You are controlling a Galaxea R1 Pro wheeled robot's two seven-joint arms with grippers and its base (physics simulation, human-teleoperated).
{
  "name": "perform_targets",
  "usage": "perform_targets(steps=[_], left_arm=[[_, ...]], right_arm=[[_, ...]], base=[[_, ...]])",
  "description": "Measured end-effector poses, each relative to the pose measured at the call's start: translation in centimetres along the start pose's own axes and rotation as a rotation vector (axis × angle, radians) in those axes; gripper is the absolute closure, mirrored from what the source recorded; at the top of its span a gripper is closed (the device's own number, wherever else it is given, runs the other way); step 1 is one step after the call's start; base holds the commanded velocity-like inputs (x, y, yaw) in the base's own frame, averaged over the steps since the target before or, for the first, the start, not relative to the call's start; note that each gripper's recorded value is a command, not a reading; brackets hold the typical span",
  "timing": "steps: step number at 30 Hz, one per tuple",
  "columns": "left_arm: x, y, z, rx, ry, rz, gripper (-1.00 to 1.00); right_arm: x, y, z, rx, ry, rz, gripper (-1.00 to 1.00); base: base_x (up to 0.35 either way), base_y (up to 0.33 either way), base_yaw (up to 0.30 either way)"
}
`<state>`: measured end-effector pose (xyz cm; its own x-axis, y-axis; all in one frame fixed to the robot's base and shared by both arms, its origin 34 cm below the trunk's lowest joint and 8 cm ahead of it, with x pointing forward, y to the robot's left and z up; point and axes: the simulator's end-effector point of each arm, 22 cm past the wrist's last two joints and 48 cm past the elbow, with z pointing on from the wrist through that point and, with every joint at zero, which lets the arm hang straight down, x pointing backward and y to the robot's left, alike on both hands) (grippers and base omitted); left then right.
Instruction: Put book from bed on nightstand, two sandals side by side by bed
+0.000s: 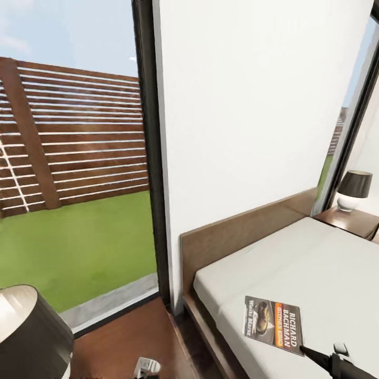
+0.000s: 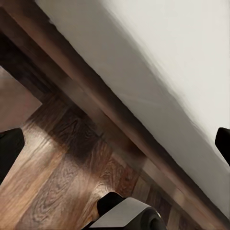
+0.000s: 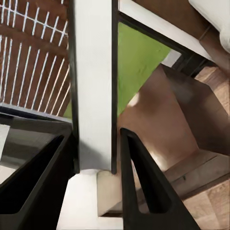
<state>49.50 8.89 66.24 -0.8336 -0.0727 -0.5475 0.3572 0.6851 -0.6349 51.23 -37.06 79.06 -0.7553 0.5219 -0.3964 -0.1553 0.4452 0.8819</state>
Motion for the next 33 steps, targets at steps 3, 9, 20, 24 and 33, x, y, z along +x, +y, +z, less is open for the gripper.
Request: perform_targets(steps=[3, 9, 20, 24, 33], left_arm=[[0.02, -0.01, 0.00, 0.000, 0.000, 0.000, -1.00], [0.03, 0.01, -0.01, 0.000, 0.000, 0.000, -1.00], [0.01, 0.01, 0.00, 0.000, 0.000, 0.000, -1.00], [0.04, -0.02, 0.01, 0.000, 0.000, -0.001, -1.00], [0.04, 0.01, -0.01, 0.000, 0.000, -0.001, -1.00]], right_arm=[[0.12, 0.06, -0.11, -0.006, -0.002, 0.007, 1.00], [0.27, 0.06, -0.14, -0.008, 0.000, 0.010, 1.00], [0.22, 0.05, -0.11, -0.007, -0.002, 0.008, 1.00], [0.23, 0.00, -0.12, -0.004, -0.001, 0.007, 1.00], [0.24, -0.07, -0.13, -0.001, -0.001, 0.007, 1.00]], base=[[0.000, 0.000, 0.257], [0.000, 0.000, 0.257], [0.000, 0.000, 0.259], [0.000, 0.000, 0.260], [0.000, 0.000, 0.260]])
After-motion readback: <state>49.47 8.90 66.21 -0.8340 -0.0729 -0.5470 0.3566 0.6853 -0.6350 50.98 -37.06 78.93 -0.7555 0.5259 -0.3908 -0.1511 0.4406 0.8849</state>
